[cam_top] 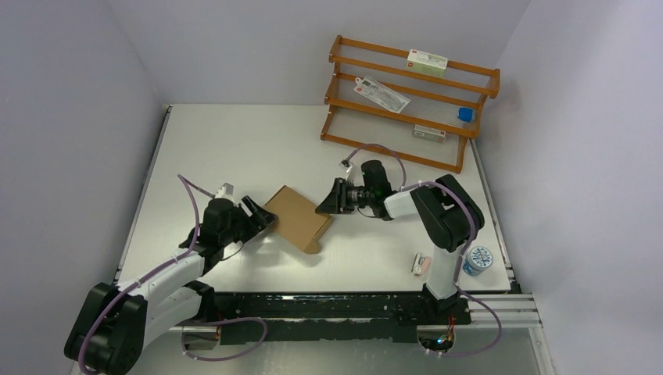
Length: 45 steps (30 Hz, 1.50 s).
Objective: Fold the paper box
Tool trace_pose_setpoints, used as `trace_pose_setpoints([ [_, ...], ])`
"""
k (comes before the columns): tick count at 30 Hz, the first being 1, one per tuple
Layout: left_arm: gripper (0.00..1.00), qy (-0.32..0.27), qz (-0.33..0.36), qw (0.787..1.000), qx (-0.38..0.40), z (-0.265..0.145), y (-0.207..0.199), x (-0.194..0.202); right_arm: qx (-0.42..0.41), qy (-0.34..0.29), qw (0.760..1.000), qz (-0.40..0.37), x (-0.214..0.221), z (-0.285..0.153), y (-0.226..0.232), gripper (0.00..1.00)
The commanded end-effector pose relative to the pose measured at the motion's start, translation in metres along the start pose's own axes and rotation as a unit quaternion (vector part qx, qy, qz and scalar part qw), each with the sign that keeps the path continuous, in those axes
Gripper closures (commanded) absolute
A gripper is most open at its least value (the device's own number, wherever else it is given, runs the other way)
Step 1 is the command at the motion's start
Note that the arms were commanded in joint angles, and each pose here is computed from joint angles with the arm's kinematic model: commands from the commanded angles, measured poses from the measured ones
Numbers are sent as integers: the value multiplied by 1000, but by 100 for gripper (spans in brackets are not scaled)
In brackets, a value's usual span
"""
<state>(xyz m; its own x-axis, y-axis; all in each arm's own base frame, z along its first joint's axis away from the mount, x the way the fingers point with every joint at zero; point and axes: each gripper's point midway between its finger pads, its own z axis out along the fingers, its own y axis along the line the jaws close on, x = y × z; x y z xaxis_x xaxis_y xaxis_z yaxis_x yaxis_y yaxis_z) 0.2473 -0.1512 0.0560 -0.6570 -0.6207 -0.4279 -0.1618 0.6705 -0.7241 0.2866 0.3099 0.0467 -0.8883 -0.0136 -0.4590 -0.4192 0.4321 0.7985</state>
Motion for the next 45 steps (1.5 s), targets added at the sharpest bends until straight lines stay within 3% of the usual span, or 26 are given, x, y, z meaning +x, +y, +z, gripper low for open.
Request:
trace_pose_setpoints([
  [1, 26, -2, 3, 999, 35, 0, -14, -4, -19, -2, 996, 92, 19, -5, -16, 74],
  [8, 23, 4, -11, 998, 67, -2, -30, -4, -51, -16, 986, 157, 32, -10, -28, 80],
  [21, 28, 42, -61, 986, 151, -4, -77, -5, -54, -6, 983, 177, 31, -4, -30, 76],
  [30, 28, 0, -37, 989, 141, -25, -99, -32, -51, 28, 987, 150, 38, 15, -22, 72],
  [45, 28, 22, -29, 992, 125, -18, -95, -25, 10, 38, 995, 92, 22, 22, -33, 65],
])
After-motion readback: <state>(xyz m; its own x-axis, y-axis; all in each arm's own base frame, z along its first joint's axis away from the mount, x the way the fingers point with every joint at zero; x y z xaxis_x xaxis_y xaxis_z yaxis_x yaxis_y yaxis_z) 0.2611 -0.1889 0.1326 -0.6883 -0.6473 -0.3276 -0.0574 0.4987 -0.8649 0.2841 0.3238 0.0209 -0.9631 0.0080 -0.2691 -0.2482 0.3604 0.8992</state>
